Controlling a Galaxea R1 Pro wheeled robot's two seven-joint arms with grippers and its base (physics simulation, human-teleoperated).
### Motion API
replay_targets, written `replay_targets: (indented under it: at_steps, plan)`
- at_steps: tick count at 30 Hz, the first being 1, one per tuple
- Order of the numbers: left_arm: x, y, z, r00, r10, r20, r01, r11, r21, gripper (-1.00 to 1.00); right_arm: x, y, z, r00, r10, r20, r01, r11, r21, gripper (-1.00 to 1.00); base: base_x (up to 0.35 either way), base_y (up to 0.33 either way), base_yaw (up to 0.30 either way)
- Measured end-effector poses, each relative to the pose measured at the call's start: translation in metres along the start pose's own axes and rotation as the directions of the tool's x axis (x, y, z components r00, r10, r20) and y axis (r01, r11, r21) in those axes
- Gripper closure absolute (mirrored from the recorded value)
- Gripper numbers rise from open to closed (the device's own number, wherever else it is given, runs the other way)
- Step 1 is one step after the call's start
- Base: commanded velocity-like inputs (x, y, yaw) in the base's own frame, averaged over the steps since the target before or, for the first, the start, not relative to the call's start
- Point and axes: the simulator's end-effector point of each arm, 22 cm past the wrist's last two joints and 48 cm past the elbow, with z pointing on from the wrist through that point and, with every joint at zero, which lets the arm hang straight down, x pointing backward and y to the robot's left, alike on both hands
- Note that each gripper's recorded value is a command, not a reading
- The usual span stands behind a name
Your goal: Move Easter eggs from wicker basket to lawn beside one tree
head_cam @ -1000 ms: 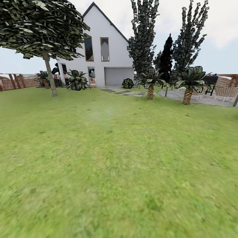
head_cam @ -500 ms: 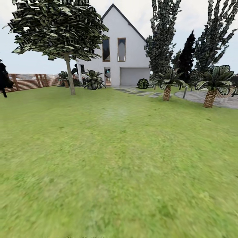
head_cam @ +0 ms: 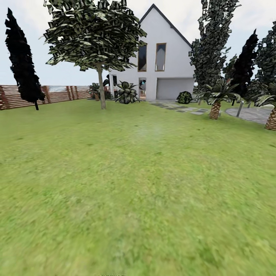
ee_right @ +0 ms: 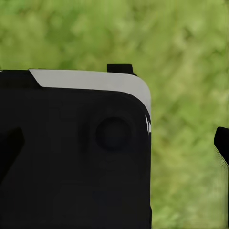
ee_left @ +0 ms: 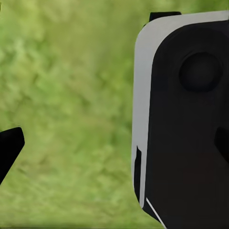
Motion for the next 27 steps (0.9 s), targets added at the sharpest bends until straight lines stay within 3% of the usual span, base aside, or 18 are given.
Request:
replay_targets:
  at_steps: [27]
  plan:
    - [-0.0001,0.0001,0.0,1.0,0.0,0.0,0.0,1.0,0.0,-1.0,-0.0005,0.0,0.0,1.0,0.001,0.001,-0.001,1.0,0.0,-1.0,0.0,0.0,0.299]
